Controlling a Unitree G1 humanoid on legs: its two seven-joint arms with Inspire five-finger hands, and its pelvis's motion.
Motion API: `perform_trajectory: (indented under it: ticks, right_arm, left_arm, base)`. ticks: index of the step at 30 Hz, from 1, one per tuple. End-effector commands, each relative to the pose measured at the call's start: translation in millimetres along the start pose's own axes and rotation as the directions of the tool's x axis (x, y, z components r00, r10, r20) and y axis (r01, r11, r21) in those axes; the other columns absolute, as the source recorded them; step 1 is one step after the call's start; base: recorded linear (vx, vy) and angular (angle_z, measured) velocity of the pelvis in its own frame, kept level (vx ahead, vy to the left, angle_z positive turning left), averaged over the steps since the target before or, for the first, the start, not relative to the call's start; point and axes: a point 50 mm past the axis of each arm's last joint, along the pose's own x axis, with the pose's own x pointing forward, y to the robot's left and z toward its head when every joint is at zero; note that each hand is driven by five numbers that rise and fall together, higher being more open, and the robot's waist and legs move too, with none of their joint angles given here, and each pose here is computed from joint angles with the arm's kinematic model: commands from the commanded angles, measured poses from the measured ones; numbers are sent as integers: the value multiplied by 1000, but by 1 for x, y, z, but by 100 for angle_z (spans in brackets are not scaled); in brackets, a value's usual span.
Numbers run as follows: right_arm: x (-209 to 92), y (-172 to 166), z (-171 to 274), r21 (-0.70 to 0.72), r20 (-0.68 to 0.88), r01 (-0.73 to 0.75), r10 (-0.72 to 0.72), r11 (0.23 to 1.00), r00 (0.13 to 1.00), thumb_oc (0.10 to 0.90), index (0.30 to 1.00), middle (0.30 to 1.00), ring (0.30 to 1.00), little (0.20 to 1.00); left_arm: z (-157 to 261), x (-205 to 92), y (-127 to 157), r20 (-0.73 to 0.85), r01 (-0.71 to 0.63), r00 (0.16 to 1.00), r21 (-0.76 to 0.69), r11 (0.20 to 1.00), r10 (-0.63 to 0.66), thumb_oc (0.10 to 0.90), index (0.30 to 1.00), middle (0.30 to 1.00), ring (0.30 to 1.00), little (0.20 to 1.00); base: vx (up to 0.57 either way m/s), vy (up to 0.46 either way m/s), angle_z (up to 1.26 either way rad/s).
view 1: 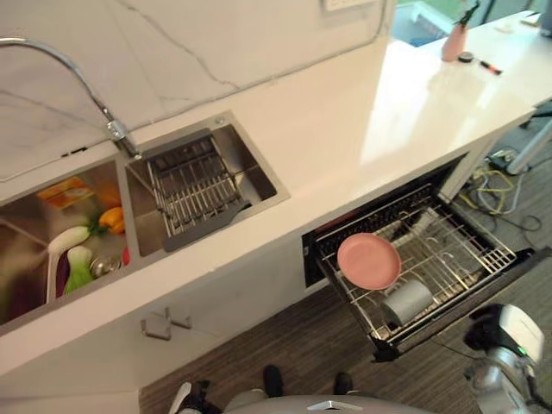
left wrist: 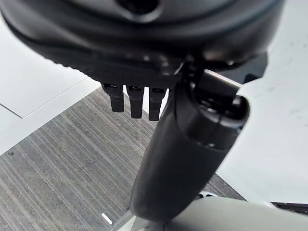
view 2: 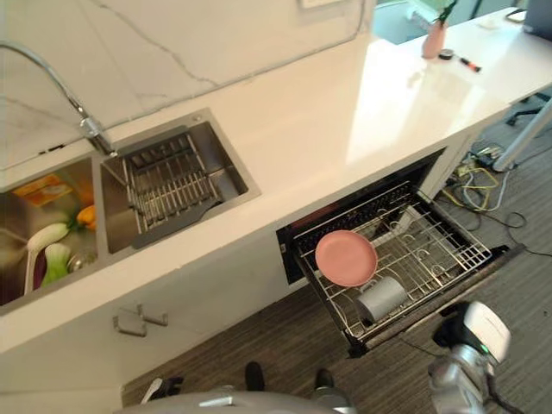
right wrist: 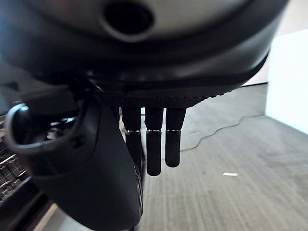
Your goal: Place the dishes in the dishwasher.
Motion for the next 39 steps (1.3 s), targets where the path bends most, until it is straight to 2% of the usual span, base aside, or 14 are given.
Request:
perform_trajectory:
  ticks: [1,2,7,12,15,17,18,19,21,27,29,30,34,39]
  right_arm:
    - [30,-50,55,96,220,172,-190,980,957,400,300,300,300,300]
    - [33,-52,72,83,277,169,-186,982,943,400,300,300,300,300]
    - [38,-56,92,88,323,173,-192,981,927,400,300,300,300,300]
    - [52,-77,137,129,392,228,-261,965,882,400,300,300,300,300]
    - [60,-82,138,186,331,204,-257,961,908,400,300,300,300,300]
    - [62,-77,142,275,276,147,-225,950,935,400,300,300,300,300]
    - [61,-73,143,331,252,119,-209,936,945,515,472,472,472,472]
    - [62,-68,138,392,204,84,-175,916,963,800,900,900,900,900]
    - [56,-50,138,457,188,-2,-94,890,978,800,900,900,900,900]
    - [39,-4,103,431,135,-164,116,887,984,800,900,900,900,900]
    - [13,35,73,417,80,-280,272,864,959,800,900,900,900,900]
    - [13,35,73,417,80,-280,272,864,959,800,900,900,900,900]
    - [-47,91,-8,252,-139,-481,523,840,841,800,900,900,900,900]
    - [-88,105,-59,29,-266,-626,610,779,746,800,900,900,900,900]
  left_arm:
    - [19,7,7,29,-29,999,-5,1000,30,800,900,900,900,900]
    - [19,6,6,32,-27,999,-11,1000,28,800,900,900,900,900]
    - [16,6,5,31,-23,999,-15,1000,23,800,900,900,900,900]
    - [13,5,3,35,-13,999,11,1000,13,800,900,900,900,900]
    - [7,4,1,-40,2,999,-207,978,-11,800,900,900,900,900]
    - [13,5,0,-11,17,1000,-206,978,-20,800,900,900,900,900]
    - [14,5,0,-6,18,1000,-204,979,-19,800,900,900,900,900]
    - [15,5,2,3,21,1000,-202,979,-21,800,900,900,900,900]
    - [13,5,3,-10,27,1000,-200,979,-30,800,900,900,900,900]
    - [5,7,10,-38,35,998,-251,967,-46,800,900,900,900,900]
    - [7,9,14,-41,39,998,-271,962,-52,800,900,900,900,900]
    - [7,9,14,-41,39,998,-271,962,-52,800,900,900,900,900]
    - [10,11,20,-34,46,998,-221,974,-55,800,900,900,900,900]
    - [10,12,23,-27,53,998,-110,993,-56,800,900,900,900,900]
  base:
    - [-5,-3,15]
    - [4,-7,23]
    - [8,-19,29]
    - [-26,-38,56]
    - [-42,-38,91]
    - [-4,-38,114]
    - [26,-31,59]
    - [36,-22,42]
    - [34,-14,43]
    - [14,-7,8]
    - [-4,16,-8]
    - [-4,18,-13]
    - [9,25,-34]
    - [12,21,-36]
